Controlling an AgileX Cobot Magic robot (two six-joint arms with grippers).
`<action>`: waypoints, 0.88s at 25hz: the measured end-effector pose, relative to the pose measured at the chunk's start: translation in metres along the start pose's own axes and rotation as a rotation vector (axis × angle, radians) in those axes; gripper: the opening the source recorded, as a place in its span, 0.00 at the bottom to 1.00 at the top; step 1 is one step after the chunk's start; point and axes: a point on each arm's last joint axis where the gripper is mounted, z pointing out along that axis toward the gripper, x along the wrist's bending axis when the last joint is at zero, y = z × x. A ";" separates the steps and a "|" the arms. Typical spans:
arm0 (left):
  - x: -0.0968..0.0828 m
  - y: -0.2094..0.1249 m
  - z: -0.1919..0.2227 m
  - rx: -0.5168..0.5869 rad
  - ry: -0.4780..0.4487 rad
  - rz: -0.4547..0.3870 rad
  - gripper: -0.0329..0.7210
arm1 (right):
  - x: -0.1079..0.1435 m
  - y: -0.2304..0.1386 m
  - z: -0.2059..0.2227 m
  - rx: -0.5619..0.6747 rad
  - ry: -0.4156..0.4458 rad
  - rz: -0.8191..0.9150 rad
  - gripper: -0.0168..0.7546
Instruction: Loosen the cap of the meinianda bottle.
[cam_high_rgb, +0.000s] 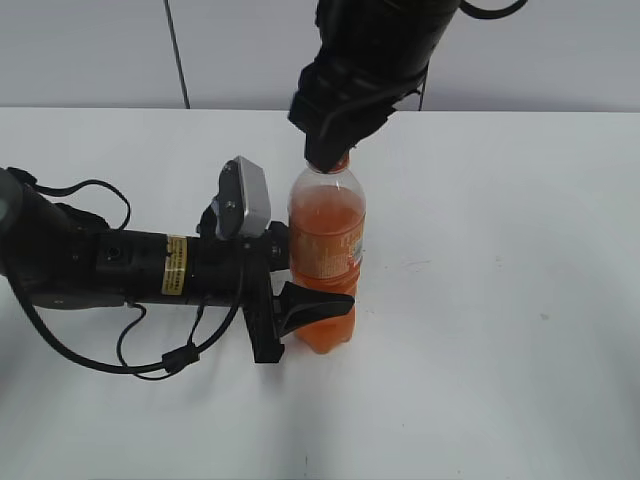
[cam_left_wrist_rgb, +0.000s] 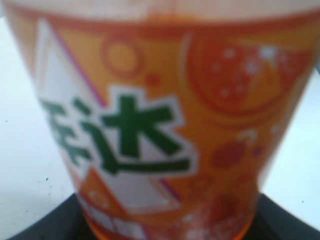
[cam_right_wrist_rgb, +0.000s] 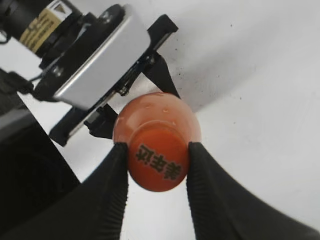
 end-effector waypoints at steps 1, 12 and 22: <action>0.000 0.000 0.000 0.000 -0.001 0.001 0.57 | 0.000 0.000 0.000 0.000 0.001 -0.121 0.37; -0.001 0.000 0.000 0.002 -0.006 0.011 0.57 | 0.000 0.000 0.000 -0.004 0.003 -0.983 0.37; 0.000 0.000 0.000 0.002 -0.003 0.006 0.57 | 0.006 0.000 -0.015 -0.060 0.006 -0.824 0.67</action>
